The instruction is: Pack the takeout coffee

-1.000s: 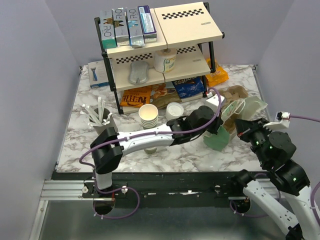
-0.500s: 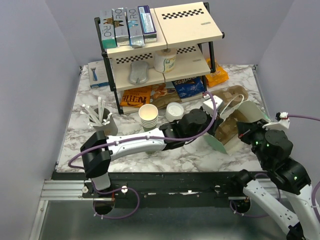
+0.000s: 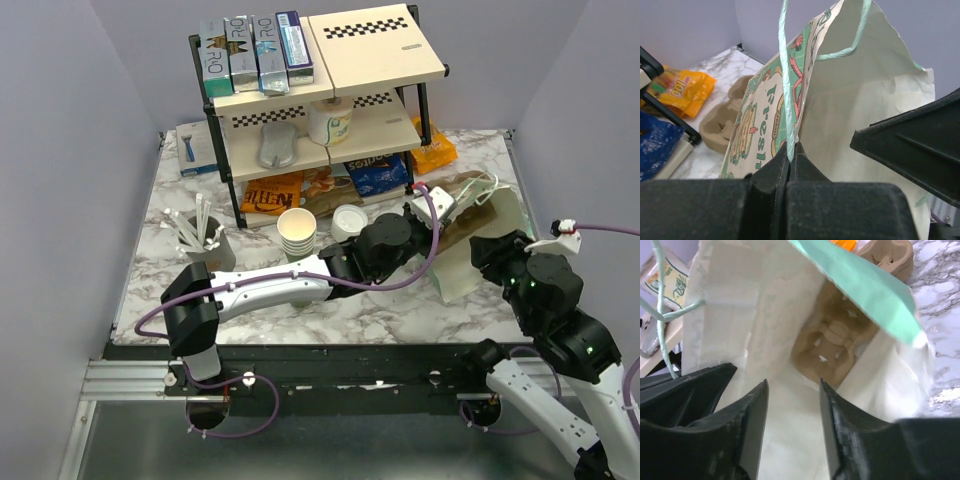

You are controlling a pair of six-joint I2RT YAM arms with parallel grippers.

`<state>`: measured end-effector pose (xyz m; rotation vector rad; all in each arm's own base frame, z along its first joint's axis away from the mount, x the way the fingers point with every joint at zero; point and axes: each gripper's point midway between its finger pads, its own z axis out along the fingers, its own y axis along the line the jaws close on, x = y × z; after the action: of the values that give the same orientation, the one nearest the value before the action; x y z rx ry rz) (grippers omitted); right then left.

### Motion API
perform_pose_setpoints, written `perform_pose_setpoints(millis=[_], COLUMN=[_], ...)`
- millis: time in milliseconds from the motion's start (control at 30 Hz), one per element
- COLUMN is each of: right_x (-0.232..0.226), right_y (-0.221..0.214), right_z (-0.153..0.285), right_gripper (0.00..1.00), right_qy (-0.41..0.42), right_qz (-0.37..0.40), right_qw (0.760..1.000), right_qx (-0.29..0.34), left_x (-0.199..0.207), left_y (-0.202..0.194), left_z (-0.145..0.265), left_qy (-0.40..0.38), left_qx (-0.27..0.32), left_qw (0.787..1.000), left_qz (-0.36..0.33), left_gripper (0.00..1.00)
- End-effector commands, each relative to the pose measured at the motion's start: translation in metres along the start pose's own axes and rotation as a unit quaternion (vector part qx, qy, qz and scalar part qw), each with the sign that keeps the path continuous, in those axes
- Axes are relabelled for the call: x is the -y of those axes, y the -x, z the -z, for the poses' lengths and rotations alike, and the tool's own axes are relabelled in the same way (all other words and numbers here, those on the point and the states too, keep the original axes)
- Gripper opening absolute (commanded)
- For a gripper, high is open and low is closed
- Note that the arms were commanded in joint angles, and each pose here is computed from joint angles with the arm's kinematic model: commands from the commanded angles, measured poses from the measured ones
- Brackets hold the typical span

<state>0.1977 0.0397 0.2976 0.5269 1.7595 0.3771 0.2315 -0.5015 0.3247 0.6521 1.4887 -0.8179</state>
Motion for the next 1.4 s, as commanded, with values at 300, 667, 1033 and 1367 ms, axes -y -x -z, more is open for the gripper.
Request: perform_pose_setpoints(millis=[300,667,1033,1367], right_x=[0.011,-0.004,-0.021,-0.072], right_y=[-0.042,-0.054,0.017,0.068], right_z=[-0.052,-0.079,0.021,0.054], right_gripper=[0.38,0.35,0.65,1.00], right_qy=[-0.075,-0.076,0.065,0.196], right_qz=[0.026,0.021,0.095,0.091], right_qw=[0.996,0.996,0.993,0.974], right_qx=[-0.028,-0.038,-0.018,0.061], left_x=[0.016,0.013,-0.024,-0.039], left_y=[0.019,0.016,0.023,-0.019], left_z=[0.006,0.012,0.014,0.058], left_qy=[-0.040,-0.022,0.036,-0.010], left_qx=[0.037,0.023,-0.040,-0.208], left_qw=[0.999,0.999,0.996,0.974], left_qz=[0.007,0.029,0.065,0.094], left_gripper=[0.00,0.00,0.00,0.00])
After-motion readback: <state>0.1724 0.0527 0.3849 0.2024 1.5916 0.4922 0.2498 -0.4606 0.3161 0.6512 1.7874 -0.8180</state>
